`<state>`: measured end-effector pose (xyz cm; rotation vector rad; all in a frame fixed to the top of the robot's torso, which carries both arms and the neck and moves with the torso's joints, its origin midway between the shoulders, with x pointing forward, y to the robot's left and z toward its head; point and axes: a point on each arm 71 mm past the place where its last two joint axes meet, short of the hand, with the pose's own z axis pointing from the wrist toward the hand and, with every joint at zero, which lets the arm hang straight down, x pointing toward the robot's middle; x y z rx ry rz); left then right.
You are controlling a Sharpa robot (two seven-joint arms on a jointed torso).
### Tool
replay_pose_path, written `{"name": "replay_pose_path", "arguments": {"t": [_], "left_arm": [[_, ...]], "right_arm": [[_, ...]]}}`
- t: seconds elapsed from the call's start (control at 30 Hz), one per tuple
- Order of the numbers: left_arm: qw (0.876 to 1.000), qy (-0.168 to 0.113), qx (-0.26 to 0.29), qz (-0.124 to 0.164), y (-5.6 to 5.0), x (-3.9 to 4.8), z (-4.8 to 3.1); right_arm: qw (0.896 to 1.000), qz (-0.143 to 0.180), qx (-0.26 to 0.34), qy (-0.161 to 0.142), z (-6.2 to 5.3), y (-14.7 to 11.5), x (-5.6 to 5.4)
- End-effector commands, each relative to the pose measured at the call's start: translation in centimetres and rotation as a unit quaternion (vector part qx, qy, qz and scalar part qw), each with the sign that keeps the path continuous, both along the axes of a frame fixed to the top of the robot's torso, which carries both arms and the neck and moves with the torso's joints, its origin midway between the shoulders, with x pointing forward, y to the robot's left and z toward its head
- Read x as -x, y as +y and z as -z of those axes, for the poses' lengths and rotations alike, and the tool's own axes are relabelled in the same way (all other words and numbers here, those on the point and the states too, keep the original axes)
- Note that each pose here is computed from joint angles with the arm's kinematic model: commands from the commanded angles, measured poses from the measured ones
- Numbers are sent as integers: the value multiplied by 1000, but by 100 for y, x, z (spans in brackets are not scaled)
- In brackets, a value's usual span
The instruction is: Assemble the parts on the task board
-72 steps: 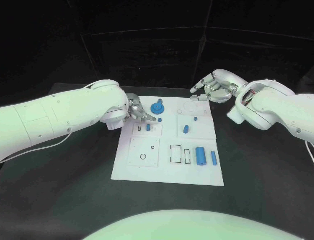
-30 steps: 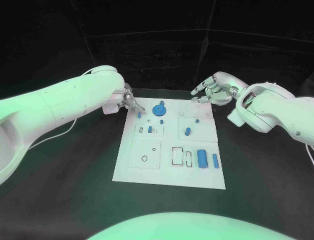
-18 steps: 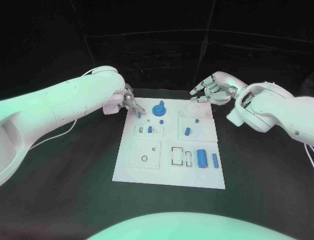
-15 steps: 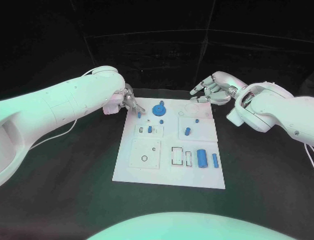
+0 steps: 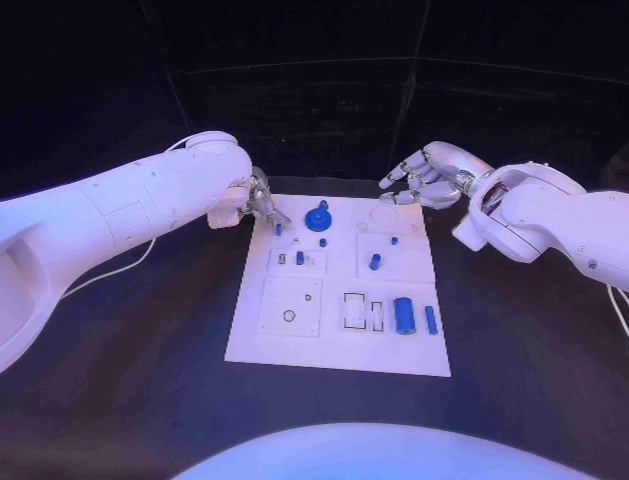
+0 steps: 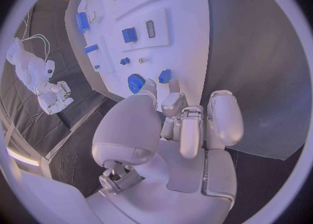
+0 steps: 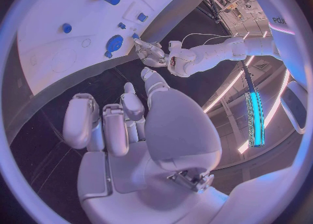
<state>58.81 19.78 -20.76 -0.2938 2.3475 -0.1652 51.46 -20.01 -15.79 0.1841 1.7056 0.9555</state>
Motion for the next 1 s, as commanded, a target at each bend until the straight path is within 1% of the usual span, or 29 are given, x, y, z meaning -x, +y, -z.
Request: {"name": "replay_pose_path", "arguments": {"t": [0.03,0.57,1.0], "left_arm": [[1000,4,-2,9,-17,1,-2],[1000,8,-2,12,-38,1,18],[1000,12,2,21,-63,7,28]], "right_arm": [[1000,-5,-2,-2,-14,12,0],[1000,-5,-2,-2,-15,16,1],[1000,-6,-3,-2,-16,23,2]]}}
